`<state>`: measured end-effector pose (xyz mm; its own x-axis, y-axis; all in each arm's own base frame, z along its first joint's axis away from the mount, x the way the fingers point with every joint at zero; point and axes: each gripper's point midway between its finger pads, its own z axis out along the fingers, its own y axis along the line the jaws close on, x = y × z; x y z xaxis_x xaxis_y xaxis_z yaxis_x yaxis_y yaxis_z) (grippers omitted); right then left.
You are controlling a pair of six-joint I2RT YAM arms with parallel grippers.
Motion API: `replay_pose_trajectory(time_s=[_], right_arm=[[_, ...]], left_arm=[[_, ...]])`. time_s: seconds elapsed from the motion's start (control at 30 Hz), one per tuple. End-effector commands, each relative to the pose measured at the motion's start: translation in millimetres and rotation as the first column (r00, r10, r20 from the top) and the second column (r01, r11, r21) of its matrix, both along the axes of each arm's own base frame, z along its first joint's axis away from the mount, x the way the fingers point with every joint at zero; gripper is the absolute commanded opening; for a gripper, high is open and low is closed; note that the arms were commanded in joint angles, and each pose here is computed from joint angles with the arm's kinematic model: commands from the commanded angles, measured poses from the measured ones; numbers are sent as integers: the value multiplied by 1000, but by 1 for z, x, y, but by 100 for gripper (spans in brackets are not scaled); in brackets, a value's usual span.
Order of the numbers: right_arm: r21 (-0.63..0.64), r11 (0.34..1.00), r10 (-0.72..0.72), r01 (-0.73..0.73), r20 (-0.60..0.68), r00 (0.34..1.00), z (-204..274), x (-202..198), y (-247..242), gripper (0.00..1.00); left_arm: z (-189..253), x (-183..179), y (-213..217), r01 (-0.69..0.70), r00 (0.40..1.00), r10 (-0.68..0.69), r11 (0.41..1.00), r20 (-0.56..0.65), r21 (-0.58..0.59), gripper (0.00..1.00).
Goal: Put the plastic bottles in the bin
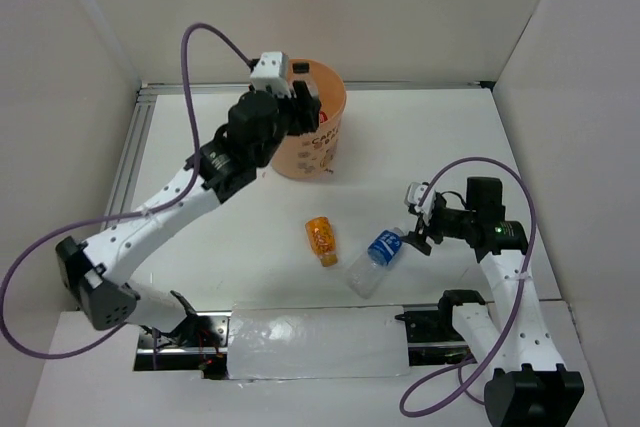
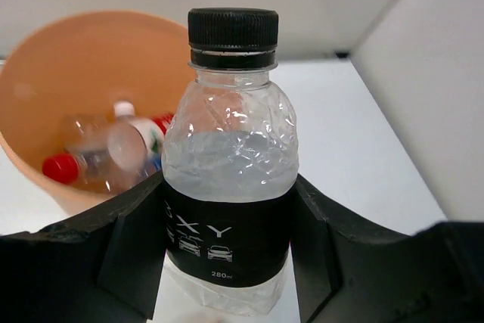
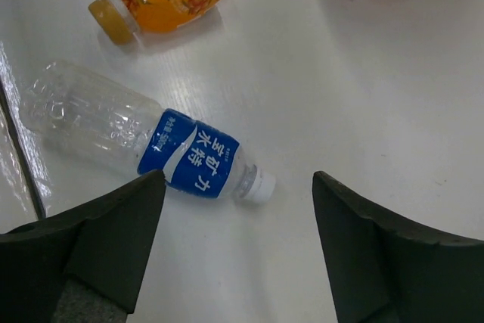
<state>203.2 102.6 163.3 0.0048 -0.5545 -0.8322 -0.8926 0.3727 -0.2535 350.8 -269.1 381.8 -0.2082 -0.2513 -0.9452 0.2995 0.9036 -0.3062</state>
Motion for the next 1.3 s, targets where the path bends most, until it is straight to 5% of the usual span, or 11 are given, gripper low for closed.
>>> replay_pose_trajectory(time_s=[0.0,0.13,0.23,0.37,0.57,0.73,0.77,0.97,1.03,1.27], right_arm=[[-32,994,106,-105,43,993,1,-10,6,87],[-55,987,155,-152,59,986,-1,-14,10,100],[-100,966,249,-237,131,960,-1,-17,14,100],[-172,918,389,-358,207,898,-8,-23,22,100],[-336,790,596,-513,221,772,-44,-27,23,100],[-403,677,710,-616,136,691,-77,-34,24,100],[-411,650,734,-640,122,668,-81,-37,27,100],[-458,494,827,-738,-12,562,-129,-53,32,100],[-465,462,844,-755,-32,536,-133,-56,35,100],[-421,475,809,-773,-137,572,-146,-58,41,56]], left_arm=[[43,49,4,-45,996,61,977,69,-206,22],[34,96,2,-103,994,105,980,7,-170,48],[3,126,6,-142,989,136,985,-61,-96,80],[-14,130,13,-150,984,141,986,-108,-75,98],[-6,78,14,-95,991,93,995,-98,-12,100],[-19,-39,13,34,991,-37,999,-127,-23,100],[-67,-58,17,50,978,-43,998,-206,29,100],[-179,-176,21,80,881,-97,995,-463,-56,100],[-203,-186,26,74,863,-79,997,-498,-30,100],[-249,-202,18,29,813,-26,1000,-582,-4,100]])
